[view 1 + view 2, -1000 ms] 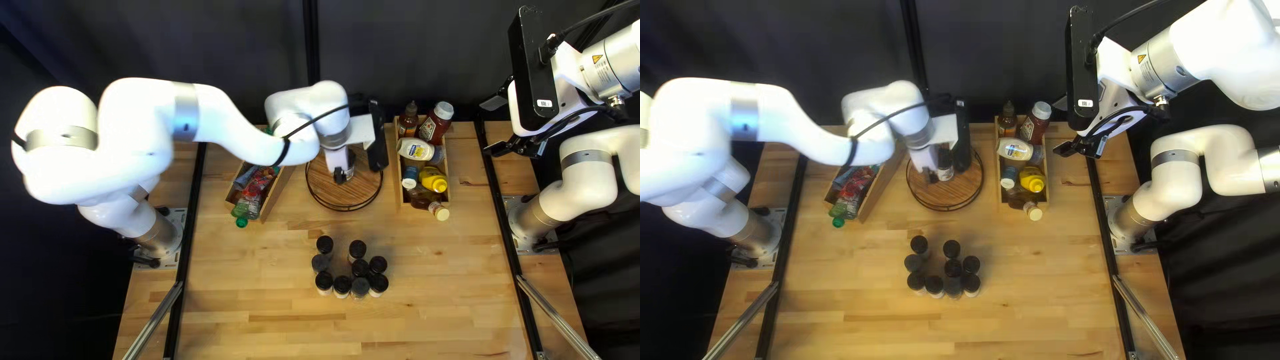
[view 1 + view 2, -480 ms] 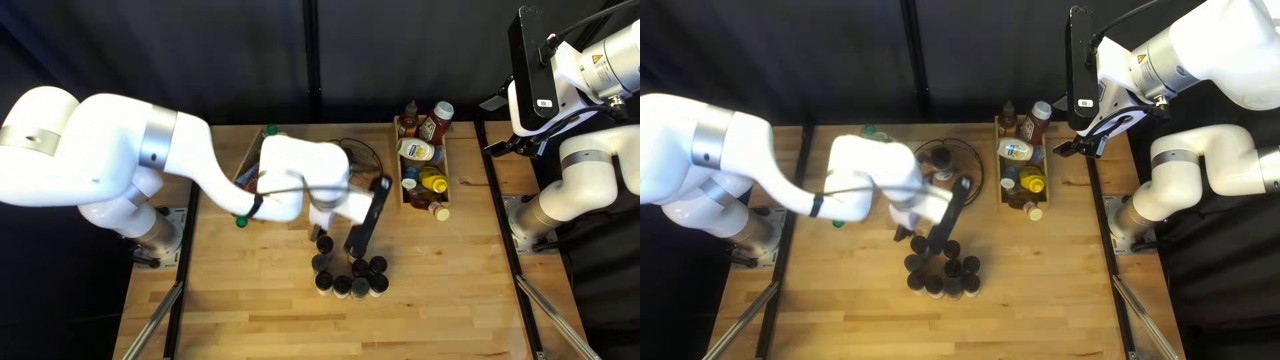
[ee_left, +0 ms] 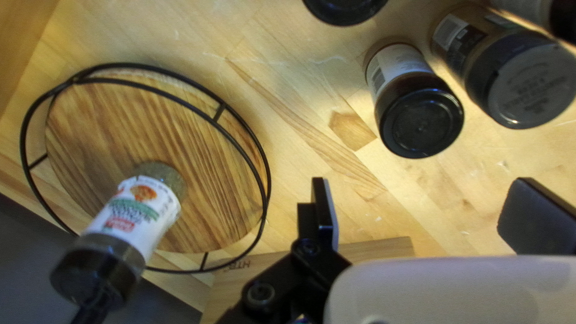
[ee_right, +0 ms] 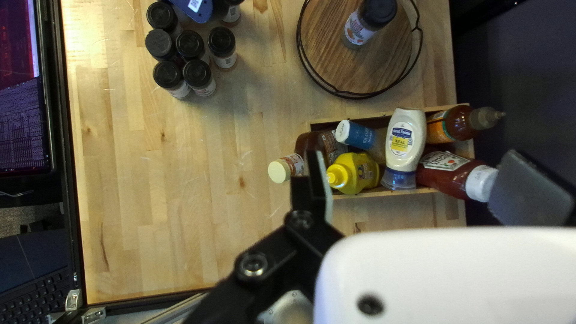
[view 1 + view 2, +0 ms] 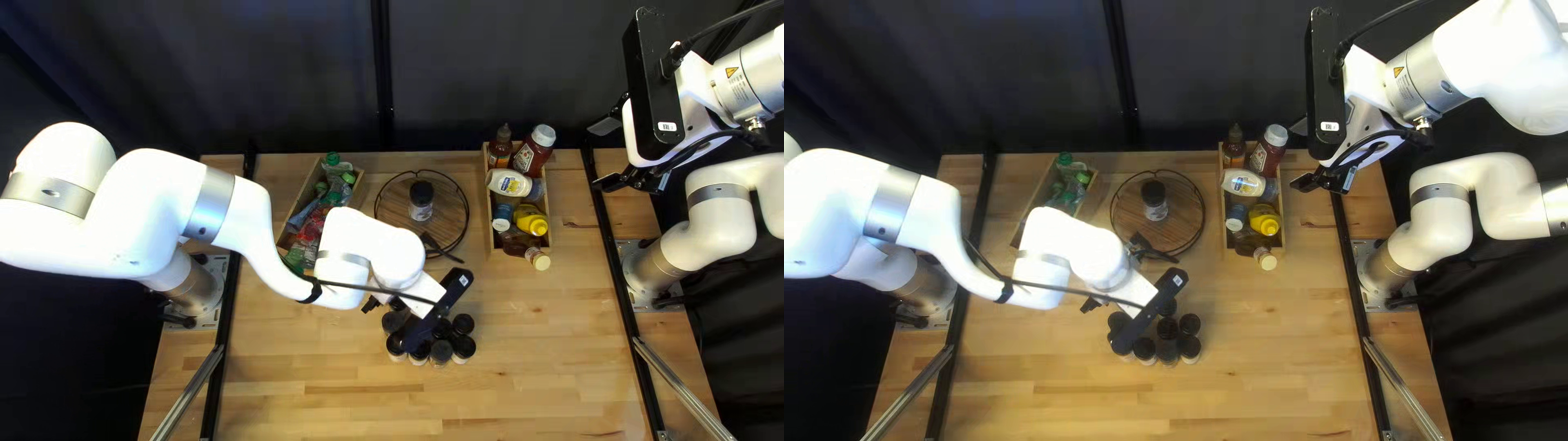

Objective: Separate condiments, baby food and spices and place it in 3 different racks/containers

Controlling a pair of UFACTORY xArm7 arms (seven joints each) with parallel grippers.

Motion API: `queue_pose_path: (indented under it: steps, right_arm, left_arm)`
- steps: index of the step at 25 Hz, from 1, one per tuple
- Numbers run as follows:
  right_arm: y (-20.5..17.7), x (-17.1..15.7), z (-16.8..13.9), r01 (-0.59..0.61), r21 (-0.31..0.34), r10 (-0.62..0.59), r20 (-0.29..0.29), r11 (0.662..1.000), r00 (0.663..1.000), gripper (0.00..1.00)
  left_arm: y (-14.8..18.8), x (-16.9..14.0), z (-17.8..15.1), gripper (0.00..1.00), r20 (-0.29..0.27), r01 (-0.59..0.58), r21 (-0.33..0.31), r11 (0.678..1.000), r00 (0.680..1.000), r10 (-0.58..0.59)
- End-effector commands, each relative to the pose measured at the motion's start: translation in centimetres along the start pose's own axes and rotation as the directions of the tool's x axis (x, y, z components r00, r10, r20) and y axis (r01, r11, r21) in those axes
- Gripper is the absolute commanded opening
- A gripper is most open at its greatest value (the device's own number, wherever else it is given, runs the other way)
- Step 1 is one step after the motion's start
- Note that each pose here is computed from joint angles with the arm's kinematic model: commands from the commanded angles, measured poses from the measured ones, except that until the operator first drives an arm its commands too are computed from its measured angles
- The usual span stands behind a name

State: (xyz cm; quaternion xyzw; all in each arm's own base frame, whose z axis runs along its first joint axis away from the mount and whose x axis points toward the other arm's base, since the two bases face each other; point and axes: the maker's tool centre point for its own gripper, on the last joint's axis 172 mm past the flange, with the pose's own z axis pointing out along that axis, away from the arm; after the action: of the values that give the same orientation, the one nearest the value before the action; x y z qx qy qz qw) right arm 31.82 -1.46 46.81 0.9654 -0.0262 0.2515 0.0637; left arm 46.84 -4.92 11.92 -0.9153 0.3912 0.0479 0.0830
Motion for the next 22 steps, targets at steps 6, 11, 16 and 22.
queue_pose_path:
  steps: [6, 11, 16, 22]
  right_arm:
    - [0.0, 0.0, 0.0, 0.0, 0.0, 0.0, 0.0, 1.0, 1.0, 1.0]
    - [0.0, 0.0, 0.0, 0.0, 0.0, 0.0, 0.0, 1.0, 1.0, 1.0]
    - [0.0, 0.0, 0.0, 0.0, 0.0, 0.0, 0.0, 1.0, 1.0, 1.0]
    - [0.0, 0.0, 0.0, 0.0, 0.0, 0.0, 0.0, 1.0, 1.0, 1.0]
  left_arm:
    - [0.6, 1.4, 2.3, 1.0, -0.015, -0.041, 0.008, 0.999, 0.999, 0.041]
    - [1.0, 2.1, 2.3, 1.0, -0.032, -0.054, 0.006, 0.999, 0.998, 0.054]
    - [1.2, 2.3, 2.2, 0.8, -0.043, -0.061, 0.003, 0.998, 0.997, 0.062]
    - [1.0, 2.0, 2.1, 0.0, -0.049, -0.062, -0.008, 0.998, 0.997, 0.061]
